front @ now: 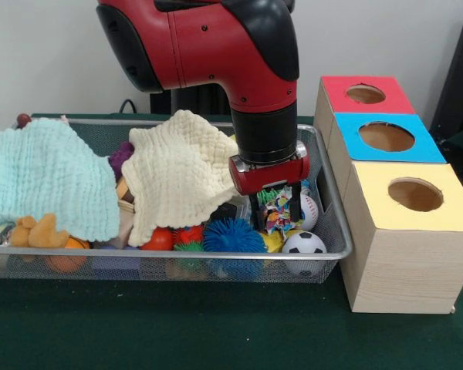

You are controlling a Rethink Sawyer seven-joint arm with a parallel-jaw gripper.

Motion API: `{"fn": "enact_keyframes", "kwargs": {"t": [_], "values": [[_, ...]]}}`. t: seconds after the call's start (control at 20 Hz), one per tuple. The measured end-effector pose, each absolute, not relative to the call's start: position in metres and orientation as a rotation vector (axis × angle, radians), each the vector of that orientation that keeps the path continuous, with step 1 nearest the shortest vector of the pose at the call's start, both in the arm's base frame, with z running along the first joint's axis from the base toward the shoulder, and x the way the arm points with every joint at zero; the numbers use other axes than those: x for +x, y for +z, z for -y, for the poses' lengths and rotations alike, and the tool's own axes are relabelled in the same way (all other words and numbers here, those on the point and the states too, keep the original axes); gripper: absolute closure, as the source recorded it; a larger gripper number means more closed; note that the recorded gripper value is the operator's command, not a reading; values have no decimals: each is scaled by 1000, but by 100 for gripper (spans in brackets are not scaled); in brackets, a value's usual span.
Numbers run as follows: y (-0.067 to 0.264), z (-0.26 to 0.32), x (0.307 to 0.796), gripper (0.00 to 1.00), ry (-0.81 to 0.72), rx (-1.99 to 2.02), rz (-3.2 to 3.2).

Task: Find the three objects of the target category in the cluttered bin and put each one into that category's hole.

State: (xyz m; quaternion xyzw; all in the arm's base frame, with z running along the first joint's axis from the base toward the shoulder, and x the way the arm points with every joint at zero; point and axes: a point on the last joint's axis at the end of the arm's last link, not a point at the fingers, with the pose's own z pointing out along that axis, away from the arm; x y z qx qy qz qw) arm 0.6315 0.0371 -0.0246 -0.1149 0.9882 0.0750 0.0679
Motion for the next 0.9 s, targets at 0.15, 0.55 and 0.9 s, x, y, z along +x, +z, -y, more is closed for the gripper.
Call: {"fn": "enact_keyframes", "kwargs": {"t": [0.15, 0.55, 0.9], "values": [[-25, -37, 631, 0, 226, -346, -2977], [-24, -40, 633, 0, 222, -358, -2979], [-24, -46, 636, 0, 209, -382, -2996]]}}
